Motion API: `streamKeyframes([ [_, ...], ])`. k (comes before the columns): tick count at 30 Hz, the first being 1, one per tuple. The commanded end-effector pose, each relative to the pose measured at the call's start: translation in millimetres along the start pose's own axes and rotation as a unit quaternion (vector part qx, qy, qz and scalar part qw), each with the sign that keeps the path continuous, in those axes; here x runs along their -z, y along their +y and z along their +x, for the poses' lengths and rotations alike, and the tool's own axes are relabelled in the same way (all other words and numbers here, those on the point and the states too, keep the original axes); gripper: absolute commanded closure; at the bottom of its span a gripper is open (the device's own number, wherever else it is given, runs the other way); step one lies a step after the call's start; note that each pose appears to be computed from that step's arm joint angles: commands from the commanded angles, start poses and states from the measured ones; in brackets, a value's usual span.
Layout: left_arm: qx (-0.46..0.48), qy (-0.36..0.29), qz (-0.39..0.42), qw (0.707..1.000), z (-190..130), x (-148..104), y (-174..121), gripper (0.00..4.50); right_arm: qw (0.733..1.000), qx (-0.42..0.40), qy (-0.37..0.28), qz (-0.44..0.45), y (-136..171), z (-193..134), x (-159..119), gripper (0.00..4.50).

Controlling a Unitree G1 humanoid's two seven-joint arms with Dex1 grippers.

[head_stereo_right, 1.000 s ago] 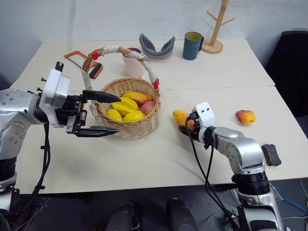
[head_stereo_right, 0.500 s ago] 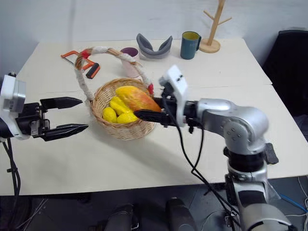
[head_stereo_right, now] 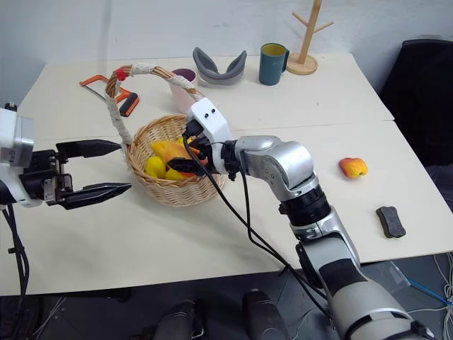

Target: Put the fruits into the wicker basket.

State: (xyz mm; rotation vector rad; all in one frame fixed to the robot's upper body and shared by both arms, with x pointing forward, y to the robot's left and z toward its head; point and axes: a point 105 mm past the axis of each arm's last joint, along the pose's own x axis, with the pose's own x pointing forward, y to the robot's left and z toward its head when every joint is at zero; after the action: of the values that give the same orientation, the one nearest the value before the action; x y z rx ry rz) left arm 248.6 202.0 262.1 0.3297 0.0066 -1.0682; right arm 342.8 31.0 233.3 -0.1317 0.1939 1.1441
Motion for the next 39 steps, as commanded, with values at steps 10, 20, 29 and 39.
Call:
streamKeyframes([
  [10,0.084,-0.036,0.037,0.995,33,-19,-1,0.00,0.990,-0.102,-0.098,-0.001,36,-117,-24,0.04],
  [20,0.206,-0.076,0.059,0.974,69,-35,-26,0.00,0.939,0.340,-0.007,0.046,-64,-280,49,0.04],
  [29,0.226,-0.098,0.067,0.967,79,-42,-38,0.00,0.869,0.474,0.142,-0.027,-125,-317,114,0.04],
  [39,0.191,-0.091,0.061,0.976,72,-39,-41,0.00,0.844,0.507,0.176,-0.005,-185,-297,139,0.04],
])
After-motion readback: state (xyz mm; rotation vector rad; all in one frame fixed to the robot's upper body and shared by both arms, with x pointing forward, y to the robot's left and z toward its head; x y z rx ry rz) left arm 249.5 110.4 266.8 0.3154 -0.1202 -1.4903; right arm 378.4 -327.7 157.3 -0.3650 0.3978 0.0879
